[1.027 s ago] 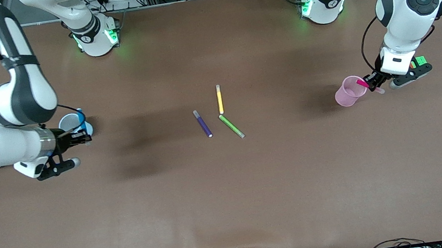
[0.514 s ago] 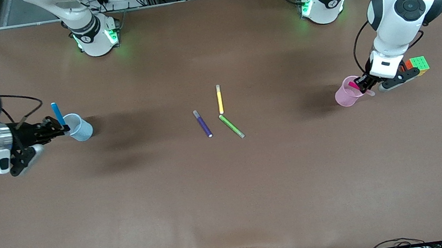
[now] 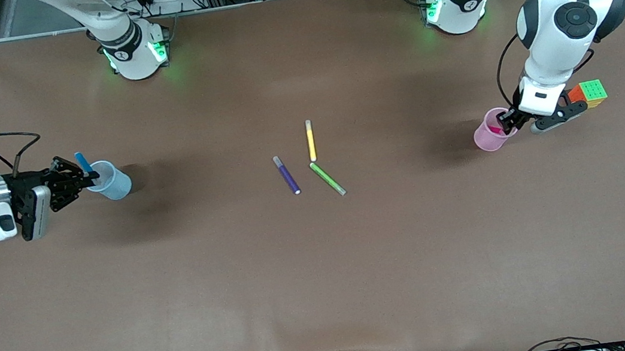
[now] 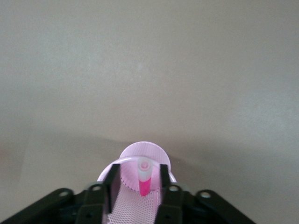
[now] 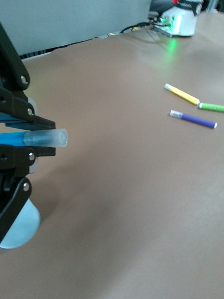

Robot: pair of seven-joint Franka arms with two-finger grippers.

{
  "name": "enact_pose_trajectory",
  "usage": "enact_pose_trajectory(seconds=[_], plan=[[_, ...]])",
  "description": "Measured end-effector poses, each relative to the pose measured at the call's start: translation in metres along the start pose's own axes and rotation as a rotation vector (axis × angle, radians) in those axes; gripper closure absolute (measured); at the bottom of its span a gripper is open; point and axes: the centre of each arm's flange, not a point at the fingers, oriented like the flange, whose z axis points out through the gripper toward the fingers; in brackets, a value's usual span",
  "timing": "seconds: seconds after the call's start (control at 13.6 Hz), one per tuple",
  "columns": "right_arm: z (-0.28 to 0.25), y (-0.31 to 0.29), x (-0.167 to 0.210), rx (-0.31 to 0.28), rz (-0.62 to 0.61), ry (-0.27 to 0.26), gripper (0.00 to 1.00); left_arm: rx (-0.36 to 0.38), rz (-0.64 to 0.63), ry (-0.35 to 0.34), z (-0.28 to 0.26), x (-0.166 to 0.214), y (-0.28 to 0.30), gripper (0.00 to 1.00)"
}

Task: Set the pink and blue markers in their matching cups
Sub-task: 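Carry the blue marker over the blue cup while the left gripper lowers pink marker, then drop the markers into the cups by opening both grippers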

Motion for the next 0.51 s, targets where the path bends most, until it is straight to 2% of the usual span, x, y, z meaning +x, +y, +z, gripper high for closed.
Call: enact_pose_trajectory(seconds=[0.07,0.15,0.37,0.51], plan=[[0.006,0.012,-0.007,0.011,-0.048,0.017,0.83,-0.003,-0.001,0.011,-0.005,0.006,0.002,0.43],[0.014,0.026,-0.016,0.026,-0.091,0.038,0.83,-0.001,-0.003,0.015,-0.013,0.014,0.003,0.30],[0.041,0.061,-0.040,0.081,-0.183,0.105,0.83,0.040,-0.014,-0.022,-0.055,0.051,0.009,0.01],[0.050,0.070,-0.048,0.102,-0.196,0.123,0.83,0.056,-0.016,-0.031,-0.088,0.072,0.016,0.00]])
